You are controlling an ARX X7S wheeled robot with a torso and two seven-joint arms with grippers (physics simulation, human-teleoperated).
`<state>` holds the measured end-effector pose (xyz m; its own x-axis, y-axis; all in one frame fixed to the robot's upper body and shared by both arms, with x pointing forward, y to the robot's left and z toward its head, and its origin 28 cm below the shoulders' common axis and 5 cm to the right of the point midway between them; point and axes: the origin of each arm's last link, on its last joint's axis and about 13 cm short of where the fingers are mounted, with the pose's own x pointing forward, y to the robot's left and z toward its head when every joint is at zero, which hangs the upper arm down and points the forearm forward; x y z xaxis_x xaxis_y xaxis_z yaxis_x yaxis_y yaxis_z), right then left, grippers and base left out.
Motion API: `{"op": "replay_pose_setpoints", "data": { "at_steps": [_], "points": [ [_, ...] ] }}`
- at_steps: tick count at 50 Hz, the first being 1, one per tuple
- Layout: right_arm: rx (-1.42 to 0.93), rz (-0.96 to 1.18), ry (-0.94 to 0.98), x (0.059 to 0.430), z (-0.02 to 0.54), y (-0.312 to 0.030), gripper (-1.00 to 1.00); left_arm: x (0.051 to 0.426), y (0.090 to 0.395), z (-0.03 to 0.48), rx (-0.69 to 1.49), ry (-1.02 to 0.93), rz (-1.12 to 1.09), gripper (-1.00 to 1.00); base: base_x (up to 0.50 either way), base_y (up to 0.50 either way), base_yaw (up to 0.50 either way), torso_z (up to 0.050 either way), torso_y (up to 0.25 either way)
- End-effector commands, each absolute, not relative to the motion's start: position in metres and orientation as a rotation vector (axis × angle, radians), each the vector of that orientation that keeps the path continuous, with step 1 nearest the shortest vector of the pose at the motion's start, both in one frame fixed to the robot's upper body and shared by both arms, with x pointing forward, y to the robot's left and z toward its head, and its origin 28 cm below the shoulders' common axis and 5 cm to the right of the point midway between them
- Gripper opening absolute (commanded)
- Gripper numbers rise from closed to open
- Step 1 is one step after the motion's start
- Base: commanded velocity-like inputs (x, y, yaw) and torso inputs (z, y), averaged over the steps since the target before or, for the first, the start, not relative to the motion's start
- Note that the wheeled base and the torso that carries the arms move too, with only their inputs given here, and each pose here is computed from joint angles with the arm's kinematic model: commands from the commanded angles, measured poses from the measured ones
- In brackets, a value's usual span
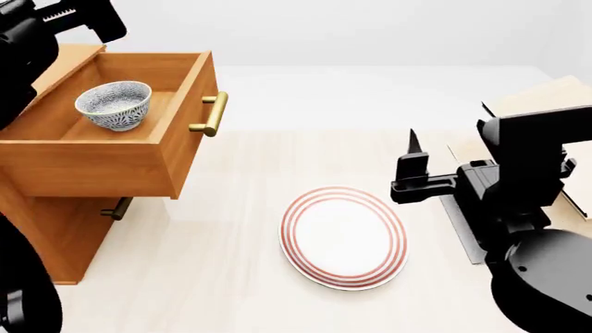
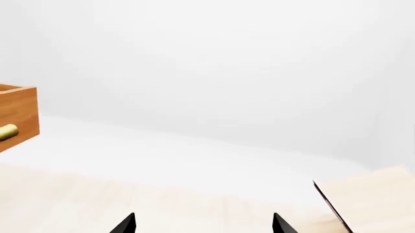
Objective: Open the top drawer of the cabinet and put the bowl in it.
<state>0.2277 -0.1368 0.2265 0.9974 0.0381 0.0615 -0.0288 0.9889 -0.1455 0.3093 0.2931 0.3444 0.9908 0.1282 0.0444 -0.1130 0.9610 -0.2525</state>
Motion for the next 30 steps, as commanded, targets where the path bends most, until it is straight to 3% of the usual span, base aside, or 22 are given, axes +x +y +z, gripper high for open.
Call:
{"op": "replay_pose_setpoints", "data": {
  "at_steps": [1,13,30],
  "points": [
    [-0.146,0.042,-0.139,0.209,0.238,-0.136,1.0,0.252,0.285,0.326,-0.168,-0.129,0.037,1.0,0.0,0.0,0.0,0.0,0.0],
    [-0.162,0.078,-0.277,0.179,0.276,-0.131,1.0,0.205,0.282,0.331,-0.162,-0.213,-0.058,1.0,0.0,0.0,0.0,0.0,0.0],
    [-0.171,0.096,-0.378,0.155,0.296,-0.129,1.0,0.17,0.271,0.342,-0.138,-0.306,-0.146,1.0,0.0,0.0,0.0,0.0,0.0]
  ]
}}
